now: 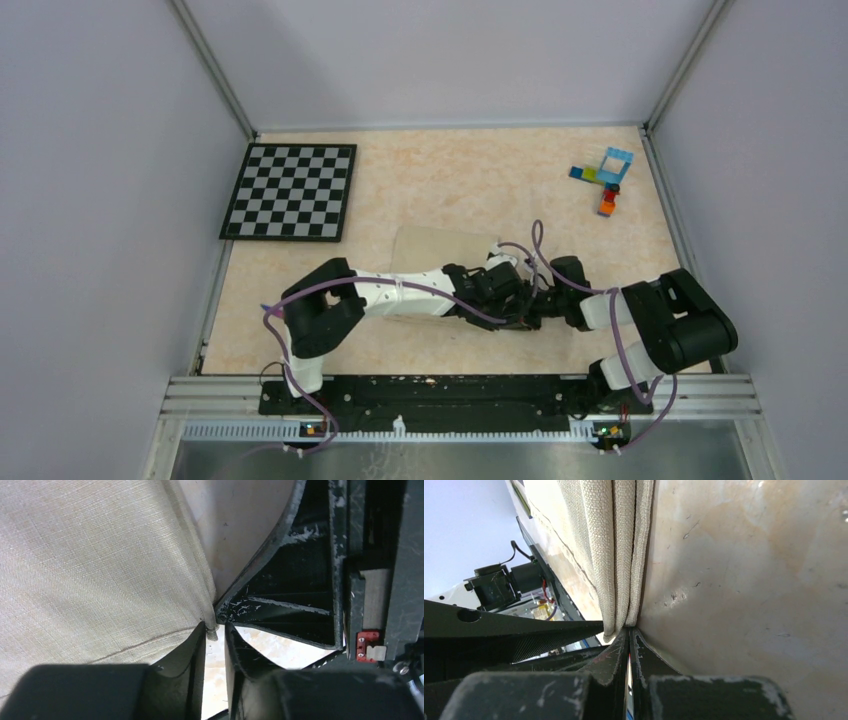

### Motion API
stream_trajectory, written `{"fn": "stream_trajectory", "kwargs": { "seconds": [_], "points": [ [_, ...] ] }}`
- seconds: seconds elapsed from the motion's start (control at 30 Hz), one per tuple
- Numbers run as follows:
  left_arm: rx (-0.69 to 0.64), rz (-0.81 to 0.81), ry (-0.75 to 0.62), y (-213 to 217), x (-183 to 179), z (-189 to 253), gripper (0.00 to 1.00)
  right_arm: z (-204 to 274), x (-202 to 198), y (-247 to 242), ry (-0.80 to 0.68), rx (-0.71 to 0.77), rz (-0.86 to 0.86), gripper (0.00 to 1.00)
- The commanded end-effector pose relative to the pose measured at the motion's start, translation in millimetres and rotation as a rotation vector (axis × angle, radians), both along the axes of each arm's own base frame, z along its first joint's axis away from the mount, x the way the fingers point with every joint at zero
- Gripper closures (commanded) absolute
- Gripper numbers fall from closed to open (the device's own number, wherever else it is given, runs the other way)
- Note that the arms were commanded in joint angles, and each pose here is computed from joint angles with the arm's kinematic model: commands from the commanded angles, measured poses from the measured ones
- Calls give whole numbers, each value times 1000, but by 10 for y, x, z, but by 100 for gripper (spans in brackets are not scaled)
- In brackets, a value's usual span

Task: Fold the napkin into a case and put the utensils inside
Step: Smooth out the lower triangle-folded napkin at the center of the board.

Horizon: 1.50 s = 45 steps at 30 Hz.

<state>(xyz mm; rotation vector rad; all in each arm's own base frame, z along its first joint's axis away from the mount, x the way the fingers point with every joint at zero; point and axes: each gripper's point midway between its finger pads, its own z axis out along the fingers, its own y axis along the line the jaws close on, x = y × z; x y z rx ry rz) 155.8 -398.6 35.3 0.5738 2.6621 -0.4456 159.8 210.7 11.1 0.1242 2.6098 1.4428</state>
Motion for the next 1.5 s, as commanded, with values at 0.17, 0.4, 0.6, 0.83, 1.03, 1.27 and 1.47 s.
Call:
{"fn": "stream_trajectory", "kwargs": {
  "seconds": [0.17,0.4,0.6,0.83,1.03,1.27,1.47],
  "points": [
    [-159,-27,-76,19,-54,830,49,61,180,-257,-109,-221,-90,73],
    [-182,72,-112,673,11,1020,32,277,178,-98,-194,-212,11,53],
    [-265,136,-95,983,-11,1044,30,55,216,11,-141,-300,14,53],
    [-386,169,-132,1089,72,1389,29,-439,270,-466,-78,-650,-58,100],
    [-500,184,-146,1184,296,1730,26,-358,448,-921,-65,-803,-209,100],
    [-565,250,-163,1334,977,1815,25,285,831,-923,-243,-794,-269,66],
    [-600,302,-114,1429,1809,1563,28,1142,1497,-155,-513,-424,-158,41]
  ]
}}
